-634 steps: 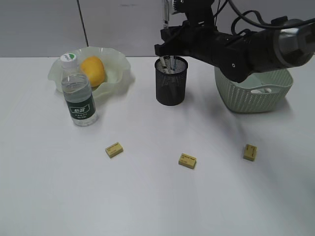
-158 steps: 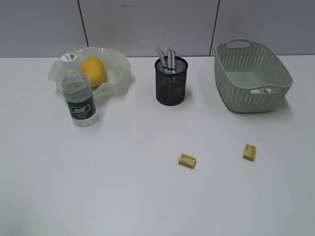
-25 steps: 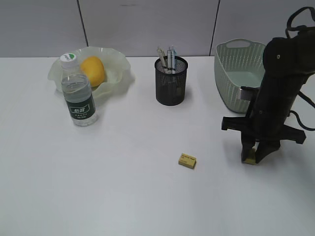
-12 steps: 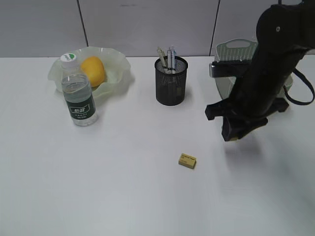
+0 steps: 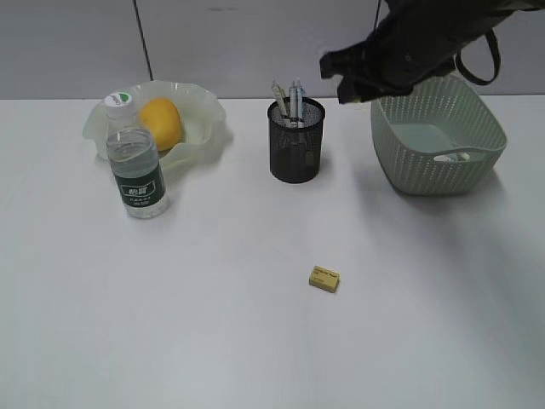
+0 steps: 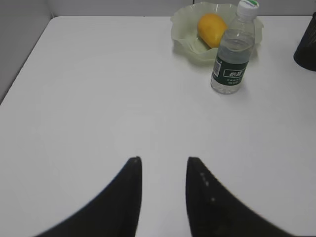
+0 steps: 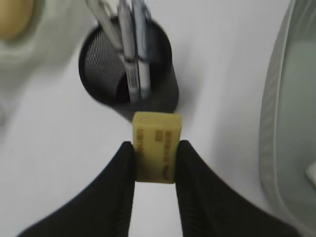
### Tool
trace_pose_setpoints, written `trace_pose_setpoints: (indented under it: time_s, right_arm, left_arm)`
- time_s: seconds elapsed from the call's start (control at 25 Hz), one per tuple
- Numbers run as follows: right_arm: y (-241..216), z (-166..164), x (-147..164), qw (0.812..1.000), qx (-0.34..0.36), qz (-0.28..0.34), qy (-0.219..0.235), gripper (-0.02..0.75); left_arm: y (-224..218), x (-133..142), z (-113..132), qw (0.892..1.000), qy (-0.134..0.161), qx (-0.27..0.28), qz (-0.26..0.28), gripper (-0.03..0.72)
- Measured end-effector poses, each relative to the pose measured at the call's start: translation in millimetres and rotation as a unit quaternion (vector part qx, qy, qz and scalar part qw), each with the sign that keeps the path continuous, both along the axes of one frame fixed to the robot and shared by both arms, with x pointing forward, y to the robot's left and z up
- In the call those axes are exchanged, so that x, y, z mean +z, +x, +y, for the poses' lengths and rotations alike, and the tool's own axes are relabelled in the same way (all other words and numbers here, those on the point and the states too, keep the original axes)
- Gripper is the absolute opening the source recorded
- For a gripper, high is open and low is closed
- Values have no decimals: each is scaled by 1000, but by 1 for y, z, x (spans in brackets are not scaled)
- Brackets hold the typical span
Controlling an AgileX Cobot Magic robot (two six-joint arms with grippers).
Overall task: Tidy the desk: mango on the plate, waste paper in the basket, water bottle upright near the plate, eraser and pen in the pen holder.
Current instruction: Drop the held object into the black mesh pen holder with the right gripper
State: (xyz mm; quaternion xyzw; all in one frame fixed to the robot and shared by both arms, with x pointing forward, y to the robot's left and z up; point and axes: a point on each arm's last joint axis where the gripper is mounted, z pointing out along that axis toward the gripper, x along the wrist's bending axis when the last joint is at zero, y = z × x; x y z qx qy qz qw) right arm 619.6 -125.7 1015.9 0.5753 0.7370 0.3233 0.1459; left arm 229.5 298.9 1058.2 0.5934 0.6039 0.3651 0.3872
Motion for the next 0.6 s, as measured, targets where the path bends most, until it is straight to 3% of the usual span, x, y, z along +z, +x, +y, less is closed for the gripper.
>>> trace_pose_setpoints:
  time_s: [0.2,0.6]
  right_arm:
    - [23,9,-4,998,-10,-54,29,215]
    - [57,31,-28,997,14,-70,20,215]
  left_arm:
    - [0,0,0,1000,0,0,0,238]
    - [0,0,0,1000,0,0,0,236]
